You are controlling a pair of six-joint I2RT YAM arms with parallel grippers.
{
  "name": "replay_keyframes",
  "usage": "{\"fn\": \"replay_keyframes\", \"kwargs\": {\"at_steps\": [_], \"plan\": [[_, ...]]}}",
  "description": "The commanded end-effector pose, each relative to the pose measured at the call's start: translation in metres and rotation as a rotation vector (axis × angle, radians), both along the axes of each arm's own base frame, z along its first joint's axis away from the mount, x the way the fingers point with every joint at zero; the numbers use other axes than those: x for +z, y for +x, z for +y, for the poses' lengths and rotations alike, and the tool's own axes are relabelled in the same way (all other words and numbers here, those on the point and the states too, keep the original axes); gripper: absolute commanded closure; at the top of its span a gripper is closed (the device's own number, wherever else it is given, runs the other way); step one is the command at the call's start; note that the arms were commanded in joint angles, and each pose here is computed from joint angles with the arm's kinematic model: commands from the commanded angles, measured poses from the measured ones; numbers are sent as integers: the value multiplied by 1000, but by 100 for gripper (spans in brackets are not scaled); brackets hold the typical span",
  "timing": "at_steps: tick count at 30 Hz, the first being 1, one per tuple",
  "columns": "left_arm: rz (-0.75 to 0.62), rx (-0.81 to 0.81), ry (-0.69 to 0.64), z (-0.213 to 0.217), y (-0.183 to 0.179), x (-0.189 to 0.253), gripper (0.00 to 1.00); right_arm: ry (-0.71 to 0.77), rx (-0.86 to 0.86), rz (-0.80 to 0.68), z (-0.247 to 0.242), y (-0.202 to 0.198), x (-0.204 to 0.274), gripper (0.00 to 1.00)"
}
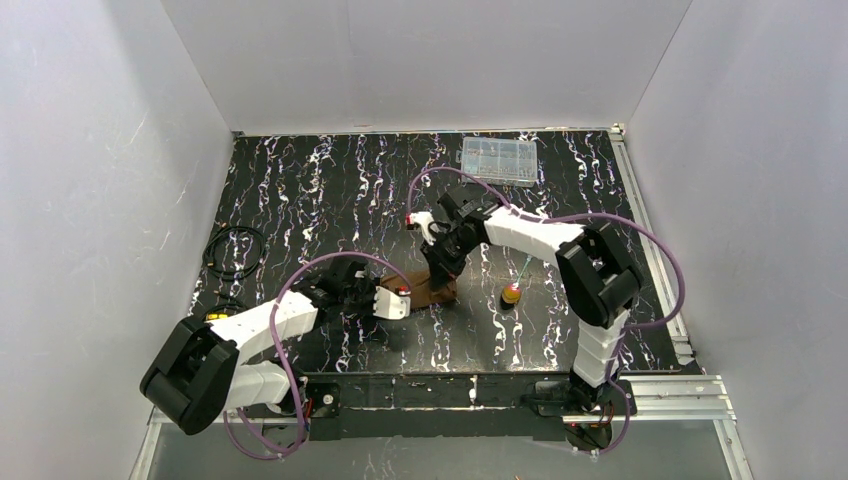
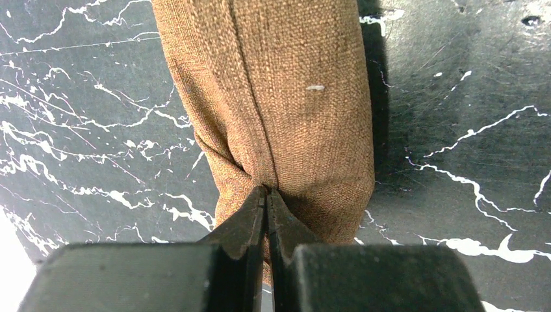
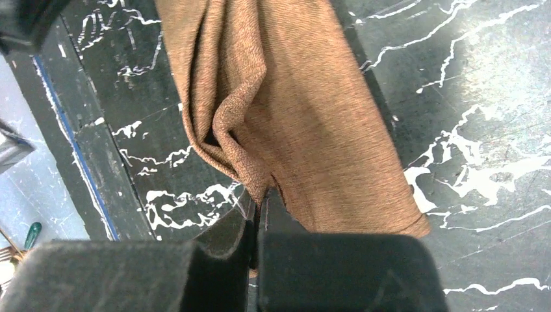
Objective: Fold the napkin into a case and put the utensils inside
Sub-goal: Stuff the top corner of the smaller-rectangle-folded napkin into the folded napkin.
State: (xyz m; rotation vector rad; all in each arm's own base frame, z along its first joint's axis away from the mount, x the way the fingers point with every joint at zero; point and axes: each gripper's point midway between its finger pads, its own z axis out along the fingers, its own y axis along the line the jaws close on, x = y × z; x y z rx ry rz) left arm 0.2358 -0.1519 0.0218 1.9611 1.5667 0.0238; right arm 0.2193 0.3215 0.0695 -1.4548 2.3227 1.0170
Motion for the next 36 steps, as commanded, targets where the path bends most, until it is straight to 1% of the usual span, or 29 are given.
{"fn": "replay_keyframes", "kwargs": {"at_steps": [1,5,8,12,16,22,29,32,36], "plan": [[115,-37,35,7,-29,-20,100,-75,-56,82,-11,10,-15,99],[89,-23,30,6,-22,-17,100,-135,-156,173,-29,21,-39,99],[70,19,-12,1,-15,-6,100,-164,-201,219,-37,27,-52,99],[42,89,-82,-7,-3,12,100,-168,-200,239,-35,26,-57,99],[76,182,-136,-12,3,26,100,-175,-202,245,-37,23,-59,99],[73,201,-173,-15,4,33,100,-170,-188,249,-30,20,-58,99],[69,196,-186,-16,3,37,100,-232,-170,268,-29,13,-69,99],[78,167,-209,-20,-3,39,100,-274,-186,284,-32,12,-79,99],[77,126,-220,-21,-10,39,100,-298,-214,287,-31,17,-78,99]]}}
